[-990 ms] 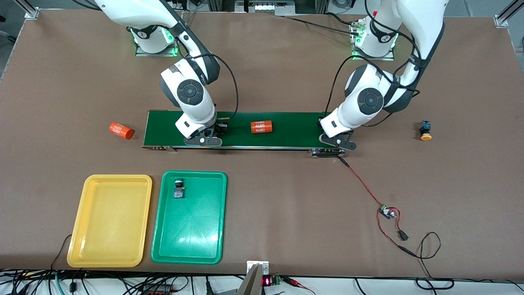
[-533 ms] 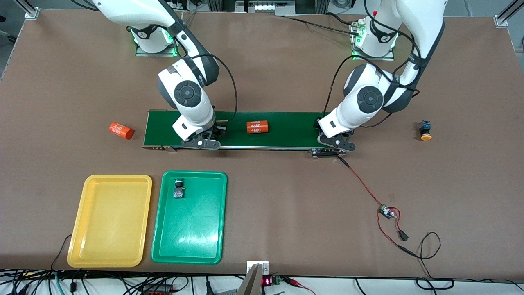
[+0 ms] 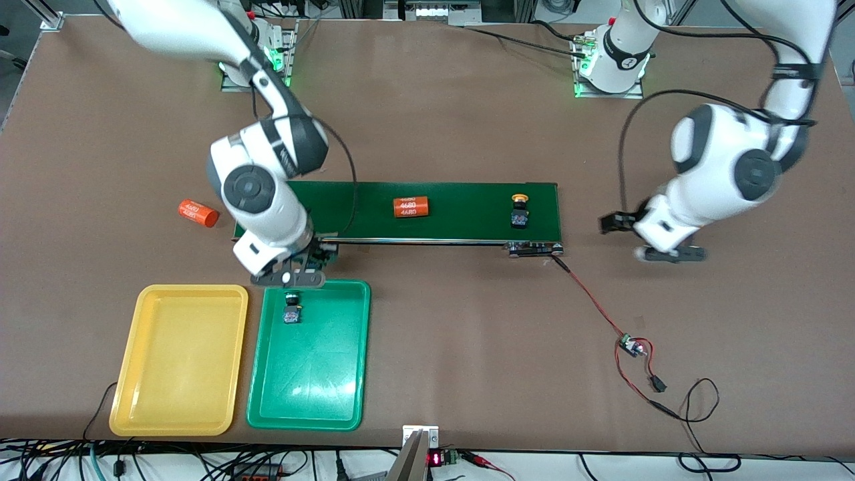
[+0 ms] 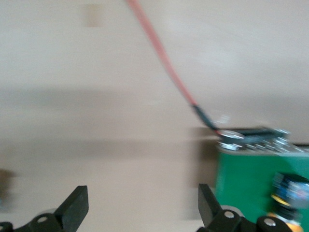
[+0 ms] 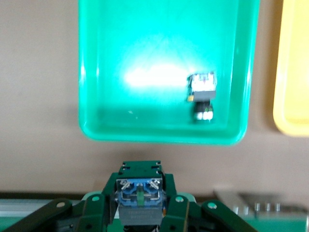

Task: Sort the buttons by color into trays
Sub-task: 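Carry the button to the green tray with the right gripper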

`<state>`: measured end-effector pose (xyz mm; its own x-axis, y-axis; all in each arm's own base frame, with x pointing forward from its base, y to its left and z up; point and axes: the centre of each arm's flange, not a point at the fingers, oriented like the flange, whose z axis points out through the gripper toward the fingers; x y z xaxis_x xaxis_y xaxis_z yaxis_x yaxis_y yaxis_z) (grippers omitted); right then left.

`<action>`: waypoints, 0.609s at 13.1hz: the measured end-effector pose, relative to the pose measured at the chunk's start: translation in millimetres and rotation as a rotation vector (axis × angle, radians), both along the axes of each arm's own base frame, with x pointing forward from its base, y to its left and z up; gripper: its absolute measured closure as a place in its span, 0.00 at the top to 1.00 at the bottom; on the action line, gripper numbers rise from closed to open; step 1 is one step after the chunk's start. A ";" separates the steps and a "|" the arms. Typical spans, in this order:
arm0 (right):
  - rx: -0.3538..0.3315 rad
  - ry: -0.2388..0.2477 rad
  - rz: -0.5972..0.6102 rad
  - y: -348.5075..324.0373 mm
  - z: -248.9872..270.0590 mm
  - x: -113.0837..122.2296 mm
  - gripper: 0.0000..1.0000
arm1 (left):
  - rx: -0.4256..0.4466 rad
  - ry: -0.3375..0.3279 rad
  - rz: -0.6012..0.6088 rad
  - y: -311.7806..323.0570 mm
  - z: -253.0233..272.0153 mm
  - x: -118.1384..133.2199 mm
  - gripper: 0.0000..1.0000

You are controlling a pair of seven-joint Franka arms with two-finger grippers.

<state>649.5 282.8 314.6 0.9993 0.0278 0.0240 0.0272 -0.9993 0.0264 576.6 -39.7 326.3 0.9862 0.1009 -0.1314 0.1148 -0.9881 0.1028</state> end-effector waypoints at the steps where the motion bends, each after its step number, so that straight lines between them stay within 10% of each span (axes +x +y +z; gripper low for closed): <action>1: -0.002 0.006 0.005 -5.4 -16.7 12.7 0.41 | 0.005 0.008 0.039 23.8 -4.6 0.9 1.00; 8: 0.021 0.023 0.007 -0.3 -109.2 40.1 0.41 | 0.043 0.084 0.014 163.4 -52.8 -23.1 1.00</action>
